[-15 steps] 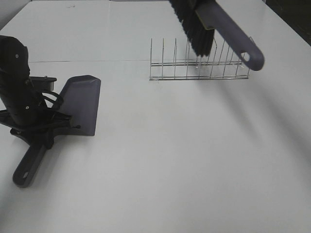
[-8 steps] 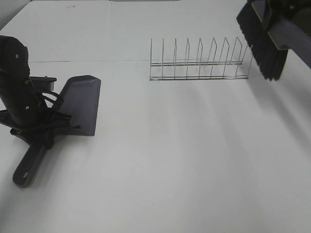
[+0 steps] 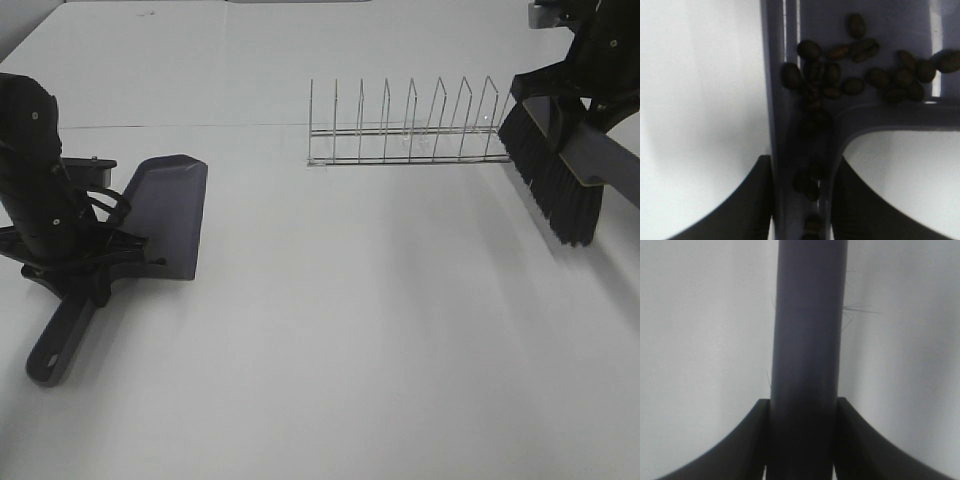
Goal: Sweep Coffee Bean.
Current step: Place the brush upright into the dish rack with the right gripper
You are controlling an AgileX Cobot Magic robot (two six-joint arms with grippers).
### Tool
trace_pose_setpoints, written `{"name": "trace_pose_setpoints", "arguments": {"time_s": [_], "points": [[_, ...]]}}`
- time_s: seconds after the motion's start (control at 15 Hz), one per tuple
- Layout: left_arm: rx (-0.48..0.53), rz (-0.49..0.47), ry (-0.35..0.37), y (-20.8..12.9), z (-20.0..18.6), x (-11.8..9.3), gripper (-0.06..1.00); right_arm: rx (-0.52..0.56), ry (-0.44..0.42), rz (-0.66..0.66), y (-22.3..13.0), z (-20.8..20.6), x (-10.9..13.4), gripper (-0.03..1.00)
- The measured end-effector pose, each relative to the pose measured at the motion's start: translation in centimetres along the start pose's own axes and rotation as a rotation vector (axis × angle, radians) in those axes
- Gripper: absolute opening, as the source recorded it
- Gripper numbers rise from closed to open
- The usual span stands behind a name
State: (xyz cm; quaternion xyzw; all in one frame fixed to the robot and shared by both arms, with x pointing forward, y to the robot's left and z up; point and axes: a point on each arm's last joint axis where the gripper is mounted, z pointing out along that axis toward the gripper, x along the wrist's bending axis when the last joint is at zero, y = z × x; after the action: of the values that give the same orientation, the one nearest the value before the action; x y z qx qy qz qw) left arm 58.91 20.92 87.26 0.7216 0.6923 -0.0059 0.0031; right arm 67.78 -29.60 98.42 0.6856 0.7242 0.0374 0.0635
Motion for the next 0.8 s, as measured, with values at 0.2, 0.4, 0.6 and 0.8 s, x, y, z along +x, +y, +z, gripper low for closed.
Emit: {"name": "trace_pose_setpoints", "arguments": {"time_s": [0.2, 0.4, 0.6, 0.8], "points": [[0.000, 0.000, 0.000, 0.0, 0.0, 0.0, 0.27, -0.008, -0.002, -0.003, 0.7, 2.6, 0.0, 0.26], [0.000, 0.000, 0.000, 0.0, 0.0, 0.0, 0.27, -0.032, -0.004, -0.004, 1.5, 3.9, 0.0, 0.26], [0.000, 0.000, 0.000, 0.0, 0.0, 0.0, 0.27, -0.073, -0.011, -0.005, 3.4, 4.3, -0.1, 0.26], [0.000, 0.001, -0.001, 0.0, 0.0, 0.0, 0.27, -0.115, -0.017, -0.002, 5.7, 4.2, -0.2, 0.26]]}}
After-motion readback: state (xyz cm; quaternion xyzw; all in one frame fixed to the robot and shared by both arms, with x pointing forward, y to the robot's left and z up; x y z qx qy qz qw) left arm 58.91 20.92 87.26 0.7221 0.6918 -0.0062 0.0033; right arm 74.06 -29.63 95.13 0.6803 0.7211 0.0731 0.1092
